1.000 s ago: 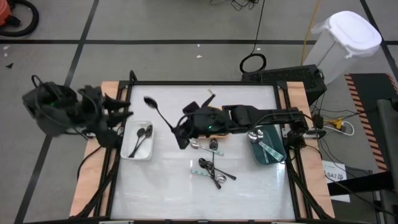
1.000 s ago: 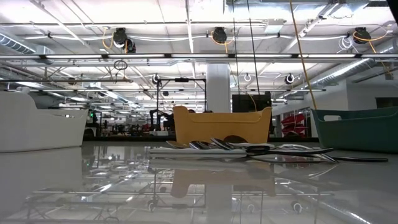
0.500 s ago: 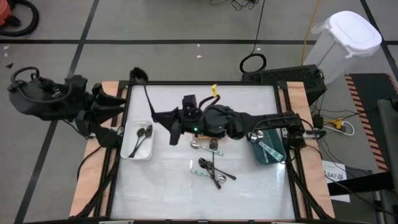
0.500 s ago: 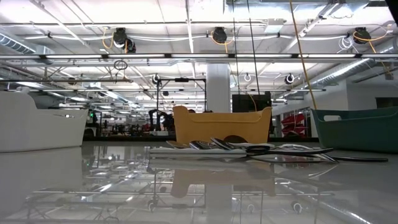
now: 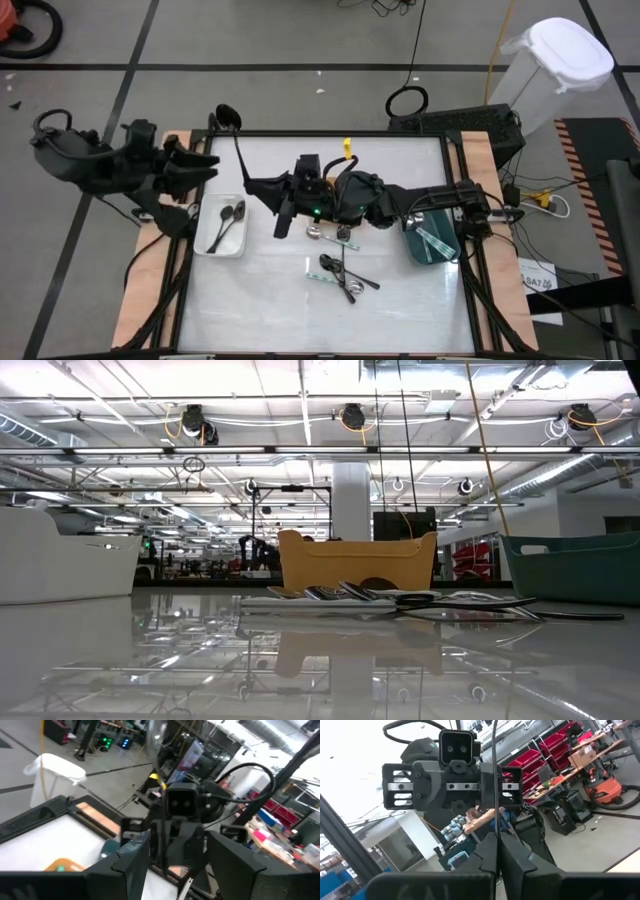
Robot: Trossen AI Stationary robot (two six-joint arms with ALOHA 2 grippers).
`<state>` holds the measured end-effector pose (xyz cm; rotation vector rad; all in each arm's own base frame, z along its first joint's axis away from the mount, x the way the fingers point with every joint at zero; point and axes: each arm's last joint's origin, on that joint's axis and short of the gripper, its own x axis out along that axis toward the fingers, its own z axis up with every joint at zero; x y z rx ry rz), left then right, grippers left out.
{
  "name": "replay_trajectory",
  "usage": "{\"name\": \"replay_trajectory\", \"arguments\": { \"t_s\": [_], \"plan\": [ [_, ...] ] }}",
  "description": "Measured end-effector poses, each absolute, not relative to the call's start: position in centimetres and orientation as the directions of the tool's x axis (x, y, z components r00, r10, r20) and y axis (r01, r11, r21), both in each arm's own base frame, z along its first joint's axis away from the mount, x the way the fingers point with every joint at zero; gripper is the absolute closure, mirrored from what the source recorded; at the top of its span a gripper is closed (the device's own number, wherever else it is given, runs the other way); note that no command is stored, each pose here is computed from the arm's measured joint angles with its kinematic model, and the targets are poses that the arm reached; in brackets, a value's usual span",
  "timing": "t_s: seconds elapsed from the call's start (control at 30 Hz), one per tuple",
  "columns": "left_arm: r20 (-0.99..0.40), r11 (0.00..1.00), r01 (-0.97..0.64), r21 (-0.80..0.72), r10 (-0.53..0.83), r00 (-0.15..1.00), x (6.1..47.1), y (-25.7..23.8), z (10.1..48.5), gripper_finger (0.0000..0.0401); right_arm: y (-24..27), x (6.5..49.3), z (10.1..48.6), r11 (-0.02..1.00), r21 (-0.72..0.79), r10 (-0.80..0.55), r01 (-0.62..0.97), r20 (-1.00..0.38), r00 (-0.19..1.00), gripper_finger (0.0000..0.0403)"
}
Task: Sort silverware by color (type)
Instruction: Put the black spoon into the white bin
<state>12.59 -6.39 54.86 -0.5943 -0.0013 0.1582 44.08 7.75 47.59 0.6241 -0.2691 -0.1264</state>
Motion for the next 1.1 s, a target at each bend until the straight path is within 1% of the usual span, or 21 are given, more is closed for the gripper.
{"name": "replay_trajectory", "arguments": {
  "t_s": [0.17,0.33,0.43,0.6,0.73,0.87,1.1],
  "plan": [
    [-0.029,0.837,-0.109,-0.536,0.111,0.993,13.9,-6.1,55.0,0.0232,7.8,44.1,47.6,0.810,0.585,-0.196,0.037,0.211,0.957,0.0400],
    [-0.039,0.835,-0.152,-0.530,0.155,0.987,14.9,-5.3,54.8,0.0266,8.0,44.0,47.6,0.823,0.567,-0.190,0.037,0.213,0.958,0.0399],
    [-0.038,0.837,-0.163,-0.523,0.169,0.985,15.1,-4.9,54.8,0.0278,8.3,44.0,47.6,0.824,0.566,-0.184,0.031,0.214,0.959,0.0399],
    [-0.025,0.856,-0.069,-0.513,0.065,0.998,15.8,-4.9,55.0,0.0281,8.6,43.9,47.6,0.835,0.550,-0.177,0.031,0.214,0.961,0.0399],
    [-0.055,0.873,-0.031,-0.486,0.005,0.998,17.1,-5.2,54.5,0.0281,8.6,43.9,47.6,0.835,0.549,-0.178,0.032,0.214,0.961,0.0399],
    [-0.076,0.878,-0.030,-0.477,-0.007,0.997,18.0,-5.5,54.1,0.0281,8.6,43.9,47.6,0.843,0.537,-0.177,0.036,0.214,0.961,0.0399],
    [-0.071,0.875,-0.027,-0.482,-0.008,0.997,17.8,-5.4,54.2,0.0282,8.6,43.9,47.7,0.857,0.514,-0.179,0.041,0.222,0.959,0.0399]
  ]
}}
